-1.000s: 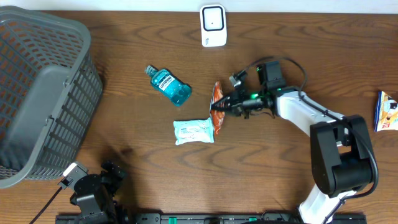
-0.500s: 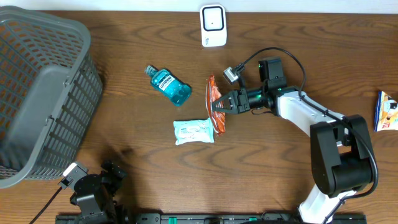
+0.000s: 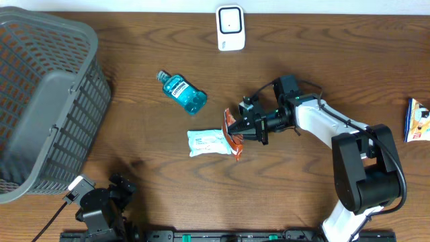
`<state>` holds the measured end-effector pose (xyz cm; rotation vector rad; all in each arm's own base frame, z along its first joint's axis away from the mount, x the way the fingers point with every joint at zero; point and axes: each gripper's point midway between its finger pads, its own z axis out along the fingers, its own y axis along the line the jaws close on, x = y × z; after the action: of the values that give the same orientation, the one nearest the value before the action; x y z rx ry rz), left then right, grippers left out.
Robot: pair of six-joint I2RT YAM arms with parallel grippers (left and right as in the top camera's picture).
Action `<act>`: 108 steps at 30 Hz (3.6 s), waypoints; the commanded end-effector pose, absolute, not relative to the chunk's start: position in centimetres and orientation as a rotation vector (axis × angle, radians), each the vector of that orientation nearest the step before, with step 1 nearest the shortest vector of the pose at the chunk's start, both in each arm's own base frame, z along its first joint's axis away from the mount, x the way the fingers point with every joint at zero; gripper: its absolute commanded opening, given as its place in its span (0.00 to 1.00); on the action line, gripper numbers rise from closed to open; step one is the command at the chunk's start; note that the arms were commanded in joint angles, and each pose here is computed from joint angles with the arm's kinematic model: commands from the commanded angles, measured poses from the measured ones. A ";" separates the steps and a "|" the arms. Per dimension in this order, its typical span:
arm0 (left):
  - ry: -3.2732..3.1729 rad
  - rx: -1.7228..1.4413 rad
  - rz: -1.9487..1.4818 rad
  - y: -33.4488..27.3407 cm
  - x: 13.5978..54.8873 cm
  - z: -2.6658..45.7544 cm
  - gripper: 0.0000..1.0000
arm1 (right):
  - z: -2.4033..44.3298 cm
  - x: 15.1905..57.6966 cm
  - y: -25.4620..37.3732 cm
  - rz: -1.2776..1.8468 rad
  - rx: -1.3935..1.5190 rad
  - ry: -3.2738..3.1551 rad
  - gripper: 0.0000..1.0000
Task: Scan the item barcode
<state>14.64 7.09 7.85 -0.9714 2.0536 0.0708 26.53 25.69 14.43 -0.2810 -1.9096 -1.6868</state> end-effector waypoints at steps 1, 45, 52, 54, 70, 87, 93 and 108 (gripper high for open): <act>2.087 -0.979 0.088 7.1 14.1 7.0 0.98 | 14.8 25.6 25.5 -1.560 -0.449 -1.775 0.01; 2.087 -0.979 0.088 7.1 14.1 7.0 0.98 | 16.8 20.5 23.5 -1.666 -0.322 -1.855 0.01; 2.087 -0.979 0.088 7.1 14.1 7.0 0.98 | 14.4 21.7 23.8 -1.813 0.033 -2.057 0.01; 2.087 -0.979 0.088 7.1 14.1 7.0 0.98 | 14.4 22.0 23.9 -1.830 0.037 -2.054 0.01; 2.087 -0.979 0.088 7.1 14.1 7.0 0.98 | 15.9 21.4 23.7 -1.793 -0.137 -1.948 0.01; 2.087 -0.979 0.088 7.1 14.1 7.0 0.98 | 15.9 19.1 20.0 -1.635 -0.112 -2.033 0.01; 2.087 -0.979 0.088 7.1 14.1 7.0 0.98 | 14.6 19.6 20.0 -1.715 0.081 -2.135 0.01; 2.087 -0.979 0.088 7.1 14.1 7.0 0.98 | 20.1 23.7 17.4 -1.789 0.427 -2.419 0.01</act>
<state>14.64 7.09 7.84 -0.9716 2.0539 0.0709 23.10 17.99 17.44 0.1954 -2.2825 -1.7267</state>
